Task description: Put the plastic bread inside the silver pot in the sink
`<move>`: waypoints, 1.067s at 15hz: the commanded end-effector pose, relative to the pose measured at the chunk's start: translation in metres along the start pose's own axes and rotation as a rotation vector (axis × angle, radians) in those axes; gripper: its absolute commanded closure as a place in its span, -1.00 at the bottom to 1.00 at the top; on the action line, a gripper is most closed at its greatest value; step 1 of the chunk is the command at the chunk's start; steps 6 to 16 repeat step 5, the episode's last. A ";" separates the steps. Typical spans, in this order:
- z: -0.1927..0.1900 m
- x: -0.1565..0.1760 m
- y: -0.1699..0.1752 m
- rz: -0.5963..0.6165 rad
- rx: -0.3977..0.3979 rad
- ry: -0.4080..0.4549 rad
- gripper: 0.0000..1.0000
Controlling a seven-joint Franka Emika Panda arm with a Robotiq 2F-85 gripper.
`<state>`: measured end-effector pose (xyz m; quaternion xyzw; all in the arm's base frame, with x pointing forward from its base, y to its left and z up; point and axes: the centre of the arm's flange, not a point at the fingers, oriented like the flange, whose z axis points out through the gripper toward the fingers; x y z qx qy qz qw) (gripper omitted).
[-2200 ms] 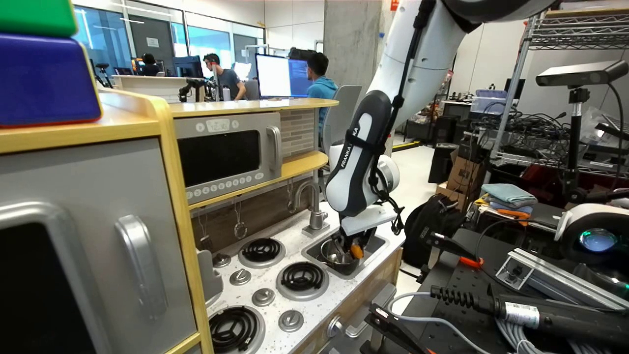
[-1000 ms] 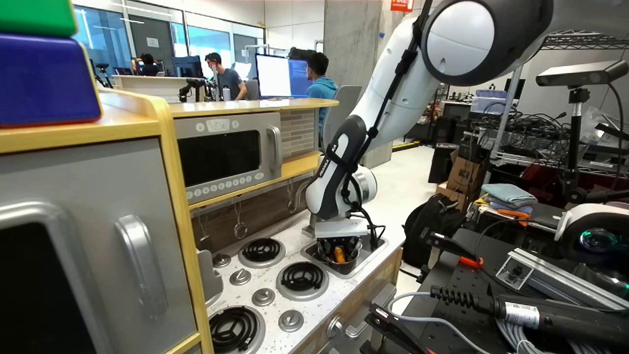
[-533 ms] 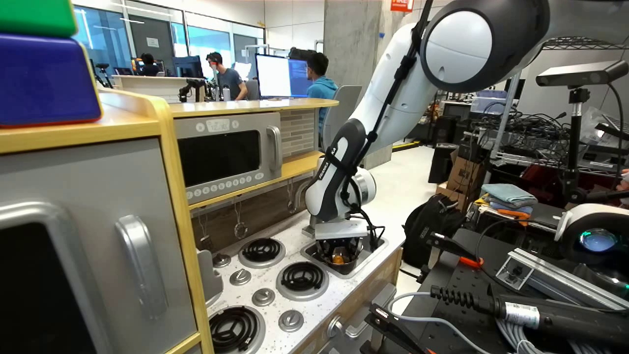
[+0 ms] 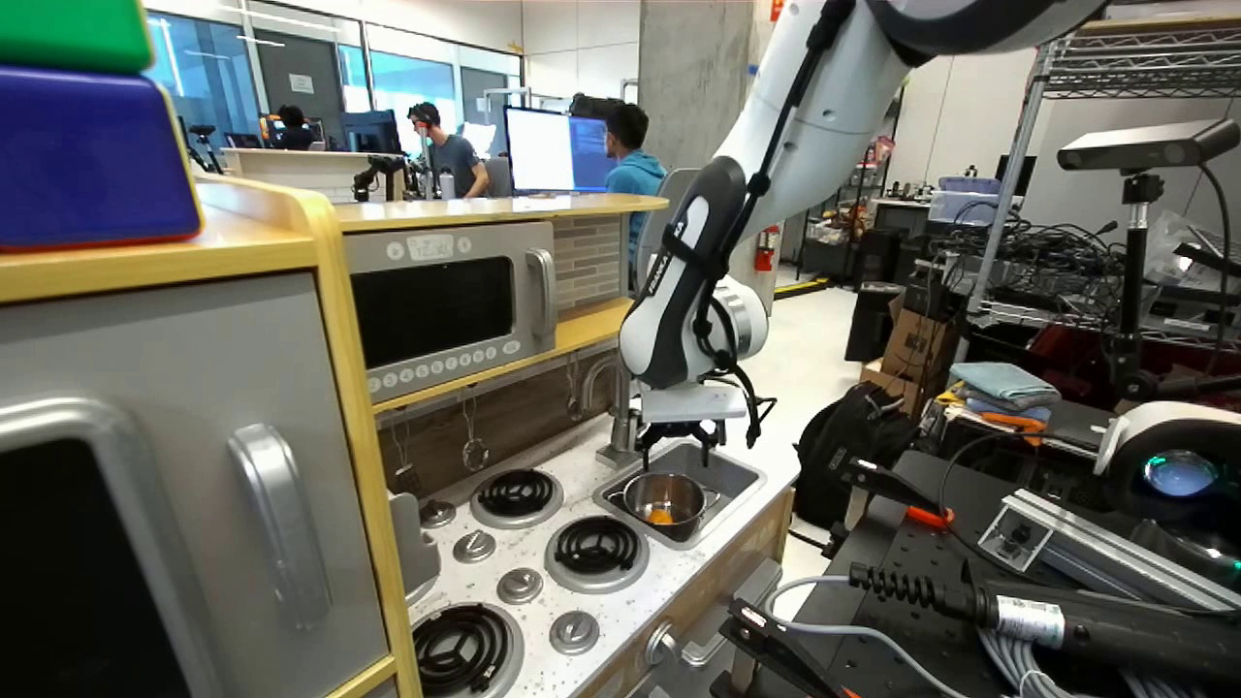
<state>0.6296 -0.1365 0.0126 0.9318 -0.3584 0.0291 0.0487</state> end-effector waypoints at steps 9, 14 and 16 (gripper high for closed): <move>-0.059 -0.010 0.038 -0.192 0.003 -0.046 -1.00; -0.059 -0.010 0.038 -0.192 0.003 -0.046 -1.00; -0.059 -0.010 0.038 -0.192 0.003 -0.046 -1.00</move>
